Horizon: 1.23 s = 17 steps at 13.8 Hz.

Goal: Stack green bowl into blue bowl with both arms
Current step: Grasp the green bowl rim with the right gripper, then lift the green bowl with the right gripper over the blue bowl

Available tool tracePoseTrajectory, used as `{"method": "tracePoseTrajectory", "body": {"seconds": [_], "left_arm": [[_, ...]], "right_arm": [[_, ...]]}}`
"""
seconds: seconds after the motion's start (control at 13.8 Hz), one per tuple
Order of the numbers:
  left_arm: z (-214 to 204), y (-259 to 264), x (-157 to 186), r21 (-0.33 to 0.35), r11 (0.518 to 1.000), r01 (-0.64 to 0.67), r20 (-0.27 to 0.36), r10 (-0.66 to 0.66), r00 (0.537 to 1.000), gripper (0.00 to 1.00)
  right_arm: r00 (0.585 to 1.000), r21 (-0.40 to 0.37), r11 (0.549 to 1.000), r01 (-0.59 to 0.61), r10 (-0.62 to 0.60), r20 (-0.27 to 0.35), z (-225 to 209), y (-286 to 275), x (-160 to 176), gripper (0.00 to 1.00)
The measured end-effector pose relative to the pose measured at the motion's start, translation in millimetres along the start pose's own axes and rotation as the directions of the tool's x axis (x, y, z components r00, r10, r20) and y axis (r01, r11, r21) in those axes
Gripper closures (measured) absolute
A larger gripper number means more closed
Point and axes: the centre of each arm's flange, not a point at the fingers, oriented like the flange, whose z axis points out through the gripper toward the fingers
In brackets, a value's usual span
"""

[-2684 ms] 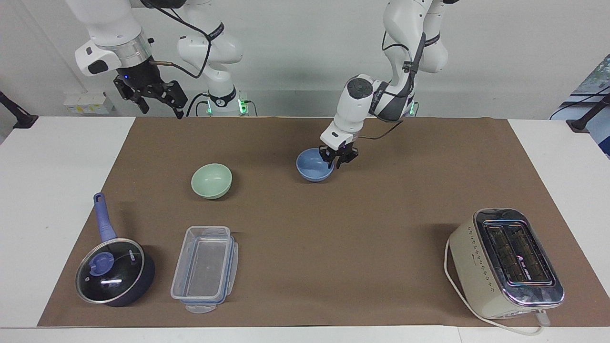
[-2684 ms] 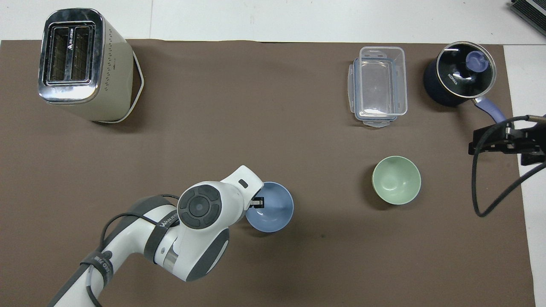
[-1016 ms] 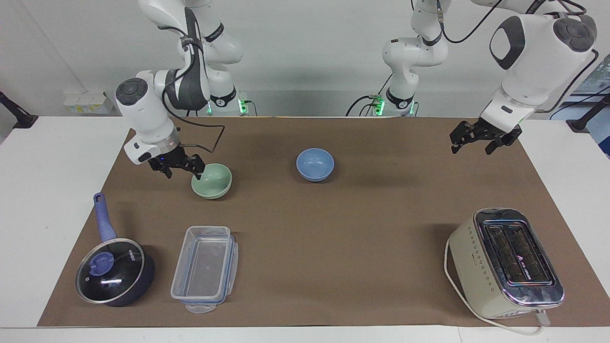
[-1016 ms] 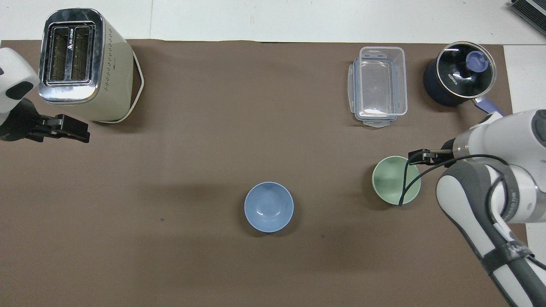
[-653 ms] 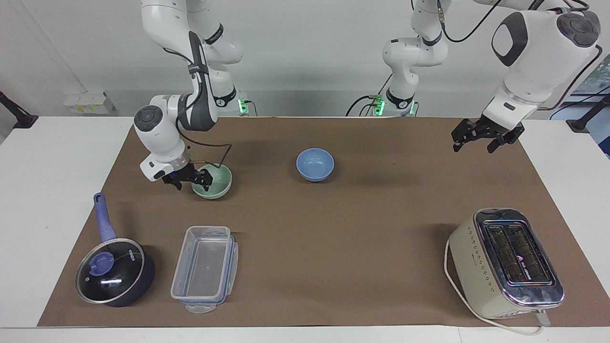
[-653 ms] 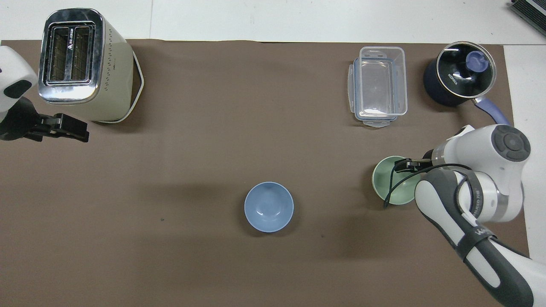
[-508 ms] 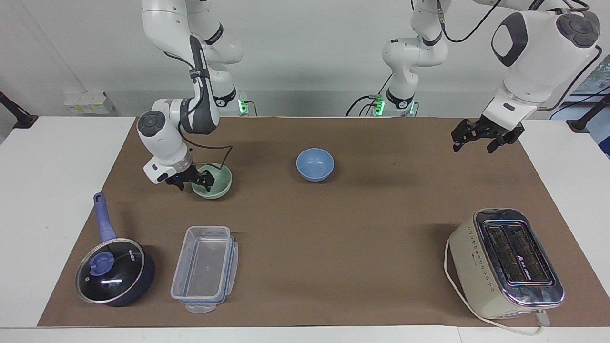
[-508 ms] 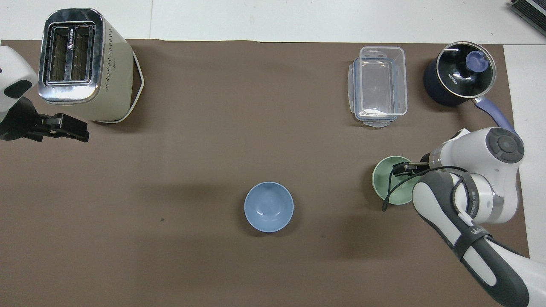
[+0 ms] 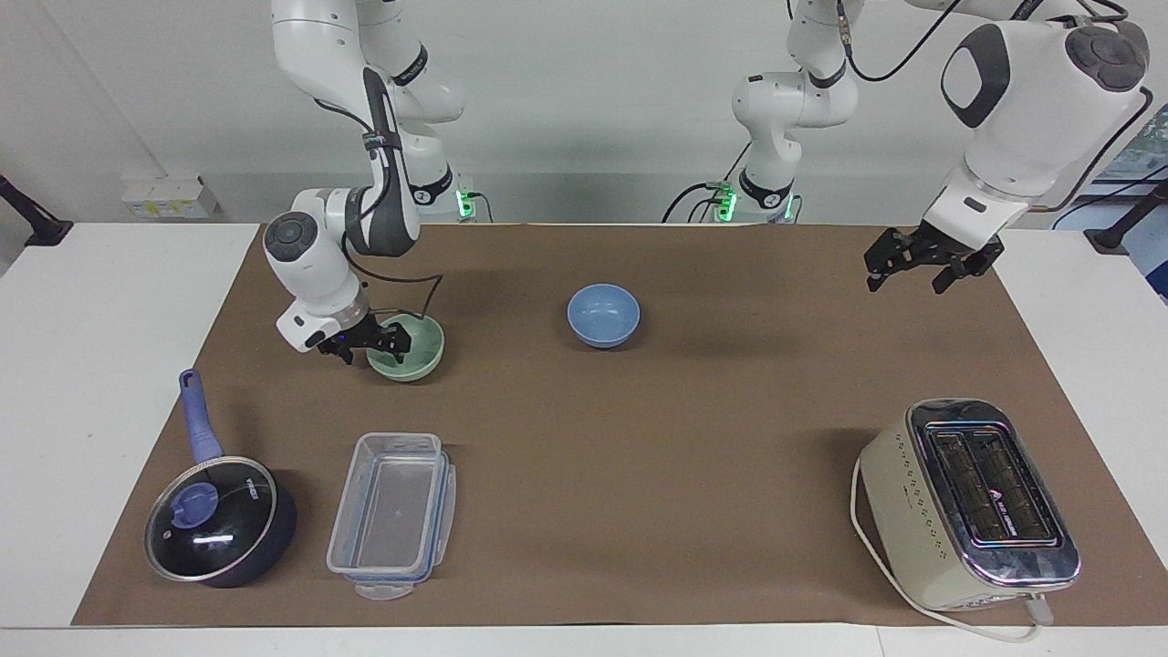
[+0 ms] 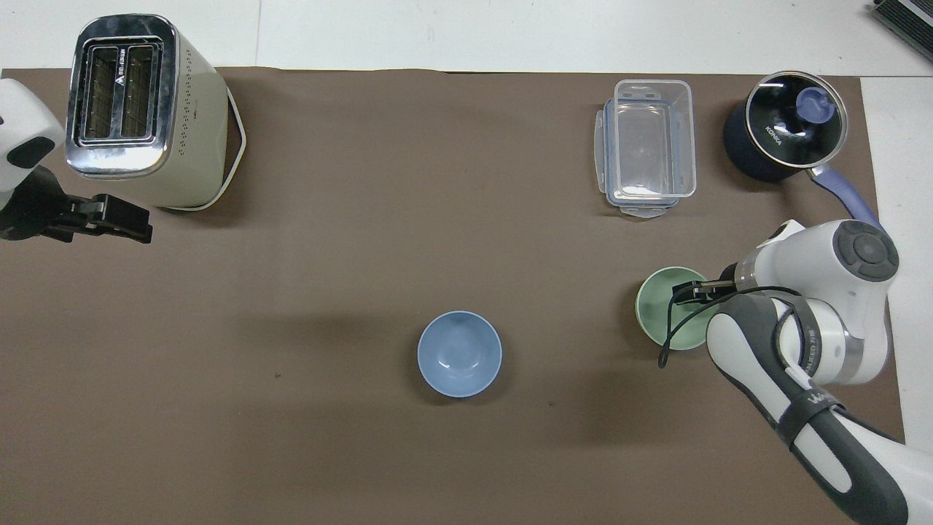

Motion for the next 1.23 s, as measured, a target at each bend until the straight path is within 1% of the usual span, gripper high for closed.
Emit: {"method": "tracePoseTrajectory", "body": {"seconds": [0.07,0.15,0.22,0.29,0.44,0.51,0.58,0.73,0.94,1.09,1.23], "left_arm": [[0.0,0.0,0.0,0.000,1.000,0.000,0.000,0.000,1.000,0.00],[0.0,0.0,0.0,0.000,1.000,0.000,0.000,0.000,1.000,0.00],[0.0,0.0,0.0,0.000,1.000,0.000,0.000,0.000,1.000,0.00],[0.0,0.0,0.0,0.000,1.000,0.000,0.000,0.000,1.000,0.00],[0.0,0.0,0.0,0.000,1.000,0.000,0.000,0.000,1.000,0.00],[0.0,0.0,0.0,0.000,1.000,0.000,0.000,0.000,1.000,0.00],[0.0,0.0,0.0,0.000,1.000,0.000,0.000,0.000,1.000,0.00],[0.0,0.0,0.0,0.000,1.000,0.000,0.000,0.000,1.000,0.00],[0.0,0.0,0.0,0.000,1.000,0.000,0.000,0.000,1.000,0.00],[0.0,0.0,0.0,0.000,1.000,0.000,0.000,0.000,1.000,0.00],[0.0,0.0,0.0,0.000,1.000,0.000,0.000,0.000,1.000,0.00]], "right_arm": [[1.000,0.000,1.000,0.000,0.000,-0.001,-1.9,1.0,-0.3,0.04],[1.000,0.000,1.000,0.002,-0.002,0.002,-3.8,1.8,-1.0,0.04],[1.000,0.000,1.000,0.007,-0.007,0.002,-6.1,2.1,-1.5,0.15],[1.000,0.000,1.000,0.011,-0.011,0.000,-8.6,2.1,-1.9,0.29],[1.000,0.000,1.000,0.019,-0.019,-0.001,-11.2,2.3,-2.5,0.51],[1.000,0.000,1.000,0.019,-0.019,-0.002,-12.2,2.3,-2.6,0.63],[1.000,0.004,1.000,0.017,-0.017,0.002,-14.2,2.0,-3.2,0.75],[1.000,0.020,1.000,0.010,-0.010,0.024,-23.9,0.6,-4.1,0.95],[1.000,0.038,0.999,0.021,-0.022,0.022,-52.8,-11.6,-4.1,0.96],[0.999,0.079,0.996,0.039,-0.040,0.013,-73.8,-37.0,-9.7,0.96],[0.996,0.111,0.990,0.086,-0.086,-0.004,-88.6,-74.3,-16.4,0.96]]}}
